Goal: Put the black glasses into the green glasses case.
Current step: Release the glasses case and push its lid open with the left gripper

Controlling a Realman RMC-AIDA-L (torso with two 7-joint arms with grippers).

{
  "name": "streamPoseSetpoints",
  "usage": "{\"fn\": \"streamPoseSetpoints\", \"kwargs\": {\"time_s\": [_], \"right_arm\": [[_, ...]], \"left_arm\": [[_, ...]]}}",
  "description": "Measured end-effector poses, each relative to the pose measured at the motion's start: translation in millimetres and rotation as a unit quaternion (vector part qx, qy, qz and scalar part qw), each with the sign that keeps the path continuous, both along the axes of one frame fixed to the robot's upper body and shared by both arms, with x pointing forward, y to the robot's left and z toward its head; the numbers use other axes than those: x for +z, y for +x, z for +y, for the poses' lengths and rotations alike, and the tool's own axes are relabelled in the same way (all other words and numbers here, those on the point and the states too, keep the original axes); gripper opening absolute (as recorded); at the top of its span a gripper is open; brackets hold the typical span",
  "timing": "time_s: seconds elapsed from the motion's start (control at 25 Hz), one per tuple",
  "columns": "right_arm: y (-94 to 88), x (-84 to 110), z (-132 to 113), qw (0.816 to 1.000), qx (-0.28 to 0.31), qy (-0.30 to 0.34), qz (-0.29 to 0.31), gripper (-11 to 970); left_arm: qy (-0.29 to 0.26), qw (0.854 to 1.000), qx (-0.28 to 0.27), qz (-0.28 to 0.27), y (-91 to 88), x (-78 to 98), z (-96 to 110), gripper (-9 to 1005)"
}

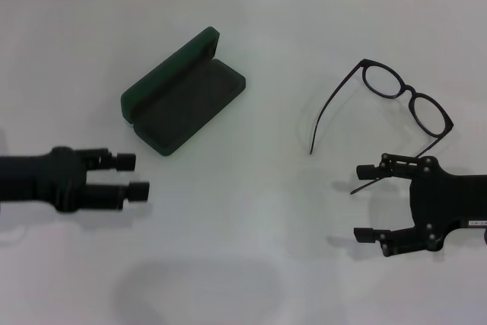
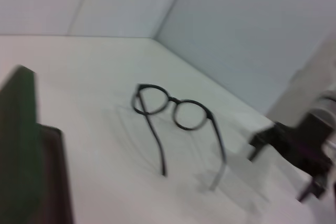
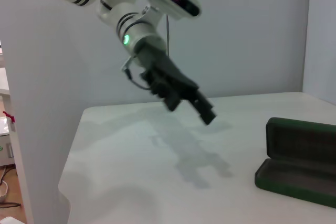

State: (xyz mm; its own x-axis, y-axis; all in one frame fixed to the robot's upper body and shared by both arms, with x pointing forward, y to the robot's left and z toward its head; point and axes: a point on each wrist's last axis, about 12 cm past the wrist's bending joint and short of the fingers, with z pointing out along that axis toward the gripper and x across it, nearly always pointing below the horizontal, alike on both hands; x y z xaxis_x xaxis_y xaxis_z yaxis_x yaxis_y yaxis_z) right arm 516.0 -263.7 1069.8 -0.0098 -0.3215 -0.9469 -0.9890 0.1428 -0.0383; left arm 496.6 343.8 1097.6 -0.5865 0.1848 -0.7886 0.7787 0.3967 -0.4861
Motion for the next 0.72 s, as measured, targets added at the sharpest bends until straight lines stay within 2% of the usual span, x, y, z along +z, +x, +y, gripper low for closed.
{"fn": "streamPoseSetpoints", "kwargs": {"time_s": [0.16, 0.32, 0.52, 0.72], "right_arm": [[0.1, -0.2, 0.7, 1.0, 0.0, 0.0, 0.0, 872], [0.0, -0.4, 1.4, 1.0, 0.0, 0.0, 0.0, 872], [-0.7, -0.8, 1.9, 1.0, 0.002, 0.001, 0.001, 872], [1.5, 0.6, 4.8, 1.0, 0.006, 0.002, 0.0, 872]], "left_arm": [[0.024, 0.999, 0.023, 0.011, 25.8, 14.4, -5.1, 814], [0.071, 0.996, 0.043, 0.02, 57.1, 32.9, -14.6, 808], [0.135, 0.99, 0.042, 0.004, 95.4, 64.0, -37.9, 809], [0.207, 0.977, 0.038, -0.016, 123.0, 81.5, -58.5, 809]]}}
